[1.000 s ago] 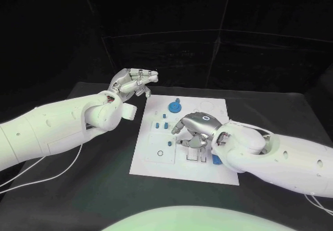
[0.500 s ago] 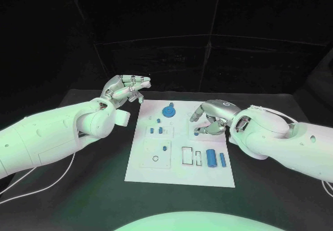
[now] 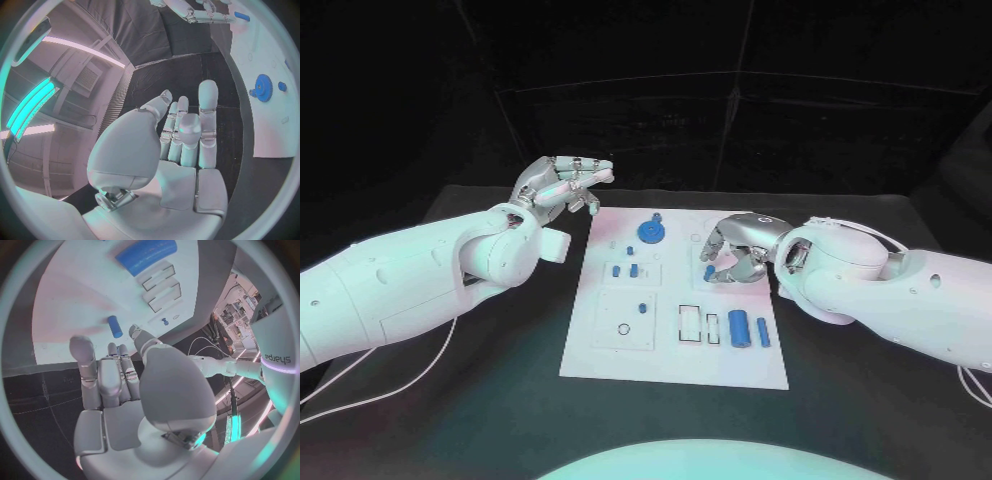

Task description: Assemble the parts on the task board

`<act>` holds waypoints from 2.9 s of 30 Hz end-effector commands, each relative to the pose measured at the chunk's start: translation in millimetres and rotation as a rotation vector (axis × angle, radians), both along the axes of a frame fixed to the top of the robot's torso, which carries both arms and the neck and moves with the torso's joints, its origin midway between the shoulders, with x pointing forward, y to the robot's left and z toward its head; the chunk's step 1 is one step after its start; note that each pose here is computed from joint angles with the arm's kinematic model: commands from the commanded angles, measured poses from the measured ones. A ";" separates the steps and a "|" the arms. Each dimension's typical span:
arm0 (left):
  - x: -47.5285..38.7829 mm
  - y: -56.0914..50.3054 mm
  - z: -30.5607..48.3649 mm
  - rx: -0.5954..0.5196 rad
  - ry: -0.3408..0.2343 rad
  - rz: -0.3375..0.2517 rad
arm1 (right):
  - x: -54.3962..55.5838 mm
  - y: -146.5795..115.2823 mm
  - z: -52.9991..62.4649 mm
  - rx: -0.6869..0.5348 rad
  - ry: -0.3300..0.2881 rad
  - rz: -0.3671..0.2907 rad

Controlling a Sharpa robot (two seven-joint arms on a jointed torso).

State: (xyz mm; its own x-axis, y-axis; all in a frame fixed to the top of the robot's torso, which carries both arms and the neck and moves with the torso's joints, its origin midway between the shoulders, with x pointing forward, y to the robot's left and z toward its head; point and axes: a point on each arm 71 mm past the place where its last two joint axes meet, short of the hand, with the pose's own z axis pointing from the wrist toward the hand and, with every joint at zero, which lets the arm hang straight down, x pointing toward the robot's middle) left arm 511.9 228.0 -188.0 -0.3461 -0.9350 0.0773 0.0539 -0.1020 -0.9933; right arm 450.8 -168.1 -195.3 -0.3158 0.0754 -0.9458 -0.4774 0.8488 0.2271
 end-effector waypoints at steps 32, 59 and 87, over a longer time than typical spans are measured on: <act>0.3 -1.5 1.0 -0.010 -0.002 -0.013 | 8.3 8.4 -16.7 -0.115 0.043 0.019; 0.6 0.4 0.8 -0.008 -0.002 -0.008 | -25.0 19.4 16.9 0.109 -0.124 0.065; 0.3 -6.6 1.1 -0.013 -0.003 -0.021 | -52.8 136.1 -27.3 0.150 0.058 0.336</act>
